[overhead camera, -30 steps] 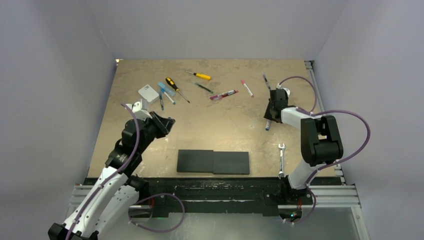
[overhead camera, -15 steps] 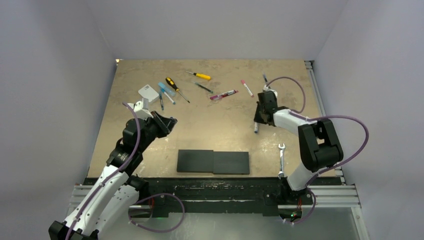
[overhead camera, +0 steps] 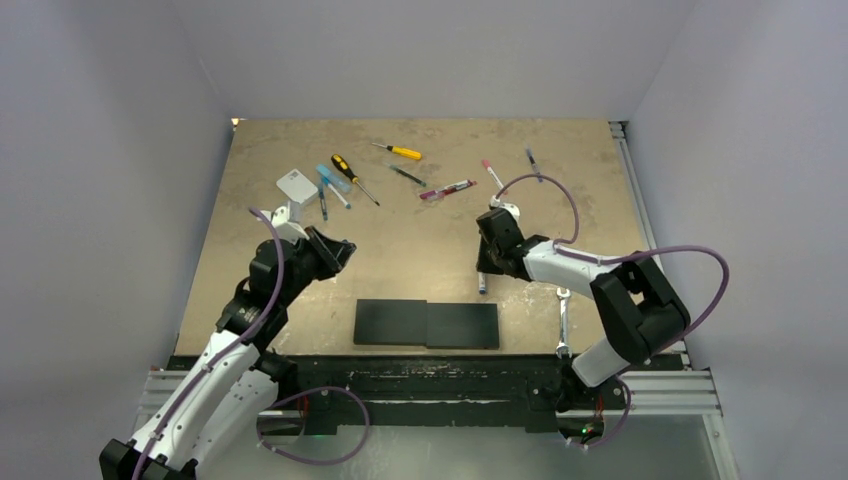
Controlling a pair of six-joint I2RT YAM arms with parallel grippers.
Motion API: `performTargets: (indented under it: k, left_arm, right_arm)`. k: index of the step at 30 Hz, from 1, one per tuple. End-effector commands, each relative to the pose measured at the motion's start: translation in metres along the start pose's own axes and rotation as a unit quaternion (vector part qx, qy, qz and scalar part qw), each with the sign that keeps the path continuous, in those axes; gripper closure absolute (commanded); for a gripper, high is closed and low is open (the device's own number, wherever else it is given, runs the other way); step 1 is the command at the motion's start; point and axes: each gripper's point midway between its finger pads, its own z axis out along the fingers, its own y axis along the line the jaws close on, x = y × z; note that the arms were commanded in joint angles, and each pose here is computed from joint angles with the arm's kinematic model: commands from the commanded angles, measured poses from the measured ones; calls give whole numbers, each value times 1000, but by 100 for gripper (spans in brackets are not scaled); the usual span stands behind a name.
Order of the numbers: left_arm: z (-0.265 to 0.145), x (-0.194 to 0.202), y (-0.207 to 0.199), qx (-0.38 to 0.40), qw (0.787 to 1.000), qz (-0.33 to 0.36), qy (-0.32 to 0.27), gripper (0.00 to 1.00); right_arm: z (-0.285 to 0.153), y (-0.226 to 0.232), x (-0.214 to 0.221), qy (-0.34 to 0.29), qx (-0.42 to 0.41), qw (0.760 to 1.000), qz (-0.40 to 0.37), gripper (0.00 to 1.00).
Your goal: Open the pen caps
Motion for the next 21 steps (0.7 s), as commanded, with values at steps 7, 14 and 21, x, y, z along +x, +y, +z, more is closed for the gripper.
performTargets:
  k: [7, 14, 21]
  left_arm:
    - [2, -5, -1, -2, 1000, -2, -9, 100]
    - [5, -12, 5, -30, 999, 9, -14, 100]
    - [8, -24, 11, -71, 997, 21, -19, 100]
  right_arm:
    - [-2, -1, 17, 0, -3, 1000, 25, 83]
    - [-9, 5, 11, -13, -16, 999, 28, 49]
    - [-25, 15, -5, -36, -42, 998, 36, 36]
